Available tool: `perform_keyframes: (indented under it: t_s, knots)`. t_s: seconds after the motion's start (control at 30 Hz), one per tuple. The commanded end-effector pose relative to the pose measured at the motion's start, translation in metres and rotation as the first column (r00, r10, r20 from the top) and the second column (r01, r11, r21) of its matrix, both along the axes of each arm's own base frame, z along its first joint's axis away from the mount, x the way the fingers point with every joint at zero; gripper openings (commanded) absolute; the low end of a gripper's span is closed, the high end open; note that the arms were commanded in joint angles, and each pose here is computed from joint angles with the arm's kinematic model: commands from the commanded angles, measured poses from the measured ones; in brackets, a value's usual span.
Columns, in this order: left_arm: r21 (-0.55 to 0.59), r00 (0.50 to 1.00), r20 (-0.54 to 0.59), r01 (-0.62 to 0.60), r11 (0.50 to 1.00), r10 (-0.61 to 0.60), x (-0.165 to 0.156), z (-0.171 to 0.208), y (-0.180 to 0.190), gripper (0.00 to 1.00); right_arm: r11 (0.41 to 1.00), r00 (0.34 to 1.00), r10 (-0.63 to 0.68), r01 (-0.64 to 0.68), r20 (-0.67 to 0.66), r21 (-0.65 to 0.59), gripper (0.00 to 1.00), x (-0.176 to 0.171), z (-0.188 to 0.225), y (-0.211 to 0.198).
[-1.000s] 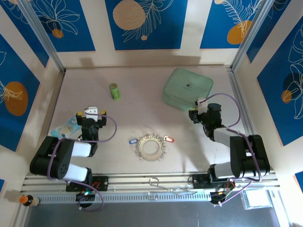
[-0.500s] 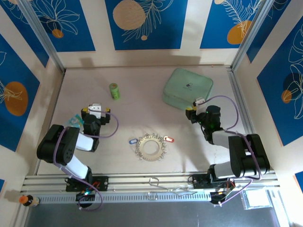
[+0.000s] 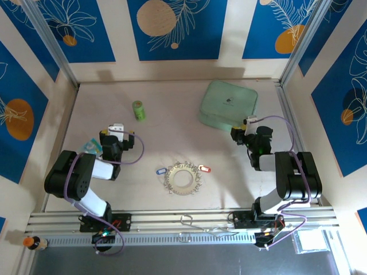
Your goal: Put the keys on the keyring
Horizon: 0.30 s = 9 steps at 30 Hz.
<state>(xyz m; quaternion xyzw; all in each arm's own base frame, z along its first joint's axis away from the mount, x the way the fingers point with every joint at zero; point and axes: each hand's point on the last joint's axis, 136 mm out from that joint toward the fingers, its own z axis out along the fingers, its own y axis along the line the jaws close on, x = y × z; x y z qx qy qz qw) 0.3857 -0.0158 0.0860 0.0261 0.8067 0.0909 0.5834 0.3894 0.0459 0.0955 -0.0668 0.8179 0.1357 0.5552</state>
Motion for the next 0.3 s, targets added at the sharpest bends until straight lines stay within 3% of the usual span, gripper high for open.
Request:
perform_keyframes:
  t_s: [0.0, 0.13, 0.23, 0.27]
  knots:
    - [-0.019, 0.999, 0.023, -0.025, 1.0, 0.025, 0.0058, 0.01, 0.0053, 1.0, 0.999, 0.999, -0.03, 0.031, -0.014, 0.009, 0.47, 0.0036, -0.0001, -0.0047]
    - [-0.041, 1.0, 0.007, -0.011, 0.999, 0.011, 0.0084, 0.0083, 0.0067, 1.0, 0.999, 0.999, -0.032, 0.033, -0.015, 0.008, 0.48, 0.0039, 0.0, -0.005]
    - [-0.044, 1.0, 0.011, -0.007, 0.999, 0.008, 0.0072, 0.0086, 0.0067, 1.0, 0.999, 0.999, -0.03, 0.031, -0.014, 0.009, 0.6, 0.0037, 0.0002, -0.0043]
    - [-0.044, 1.0, 0.012, -0.007, 0.999, 0.007, 0.0071, 0.0089, 0.0067, 1.0, 0.999, 0.999, -0.032, 0.032, -0.015, 0.007, 0.91, 0.0034, -0.0004, -0.0046]
